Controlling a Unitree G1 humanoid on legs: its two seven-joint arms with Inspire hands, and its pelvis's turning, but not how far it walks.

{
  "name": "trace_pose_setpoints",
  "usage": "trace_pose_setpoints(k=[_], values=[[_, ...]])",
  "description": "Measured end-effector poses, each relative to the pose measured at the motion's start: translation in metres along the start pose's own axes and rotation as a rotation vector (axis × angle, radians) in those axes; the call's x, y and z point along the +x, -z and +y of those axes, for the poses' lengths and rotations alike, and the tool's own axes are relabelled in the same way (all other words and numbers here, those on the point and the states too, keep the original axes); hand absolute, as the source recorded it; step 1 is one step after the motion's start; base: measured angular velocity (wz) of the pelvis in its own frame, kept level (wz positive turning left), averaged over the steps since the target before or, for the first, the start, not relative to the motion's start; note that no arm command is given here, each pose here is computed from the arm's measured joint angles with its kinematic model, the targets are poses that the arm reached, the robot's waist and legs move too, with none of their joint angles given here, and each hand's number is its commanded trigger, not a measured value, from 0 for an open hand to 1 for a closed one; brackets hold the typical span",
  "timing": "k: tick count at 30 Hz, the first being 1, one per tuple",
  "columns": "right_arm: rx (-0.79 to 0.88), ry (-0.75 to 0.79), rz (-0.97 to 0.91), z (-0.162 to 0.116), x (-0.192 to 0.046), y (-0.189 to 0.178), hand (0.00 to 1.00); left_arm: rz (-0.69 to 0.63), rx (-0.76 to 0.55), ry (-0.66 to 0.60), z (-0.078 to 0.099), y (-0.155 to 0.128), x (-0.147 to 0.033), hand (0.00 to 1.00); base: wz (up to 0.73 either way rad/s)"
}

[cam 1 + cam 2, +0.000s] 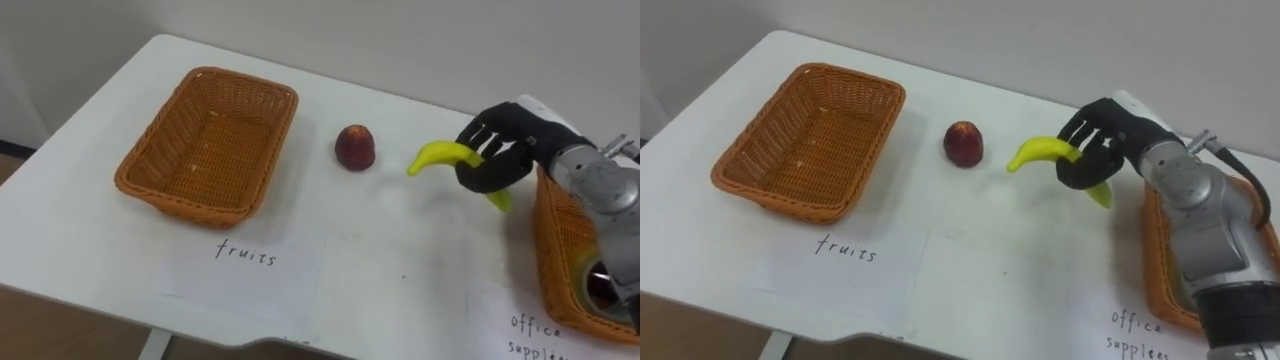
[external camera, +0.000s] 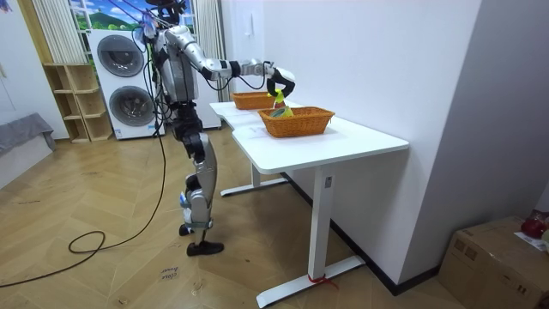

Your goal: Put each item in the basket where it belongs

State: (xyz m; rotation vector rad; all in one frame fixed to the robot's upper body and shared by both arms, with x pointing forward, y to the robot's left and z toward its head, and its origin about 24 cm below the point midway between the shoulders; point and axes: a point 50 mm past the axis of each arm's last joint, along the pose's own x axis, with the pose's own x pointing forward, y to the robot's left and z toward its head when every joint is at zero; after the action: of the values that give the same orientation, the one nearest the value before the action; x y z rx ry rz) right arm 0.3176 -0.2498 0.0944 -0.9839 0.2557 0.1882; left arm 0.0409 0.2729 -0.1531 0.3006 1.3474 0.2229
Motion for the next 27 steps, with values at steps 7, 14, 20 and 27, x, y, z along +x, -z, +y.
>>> trace_pose_setpoints(k=[7,14,20,27], values=[[-0.052,0.084,-0.102,-0.013,-0.007,-0.026,1.0,-0.01,-0.004,0.003,-0.001,-0.004,0.0,0.0,0.0],[-0.063,0.12,-0.152,-0.017,-0.012,-0.038,1.0,-0.014,-0.046,0.003,-0.002,-0.006,0.001,0.0,0.0],[-0.069,0.153,-0.208,-0.022,-0.016,-0.051,1.0,-0.014,-0.047,-0.001,-0.005,-0.006,0.001,0.0,0.0],[0.001,0.164,-0.254,-0.022,-0.014,-0.061,1.0,0.003,-0.05,0.007,-0.009,0.0,0.0,0.0,0.0]])
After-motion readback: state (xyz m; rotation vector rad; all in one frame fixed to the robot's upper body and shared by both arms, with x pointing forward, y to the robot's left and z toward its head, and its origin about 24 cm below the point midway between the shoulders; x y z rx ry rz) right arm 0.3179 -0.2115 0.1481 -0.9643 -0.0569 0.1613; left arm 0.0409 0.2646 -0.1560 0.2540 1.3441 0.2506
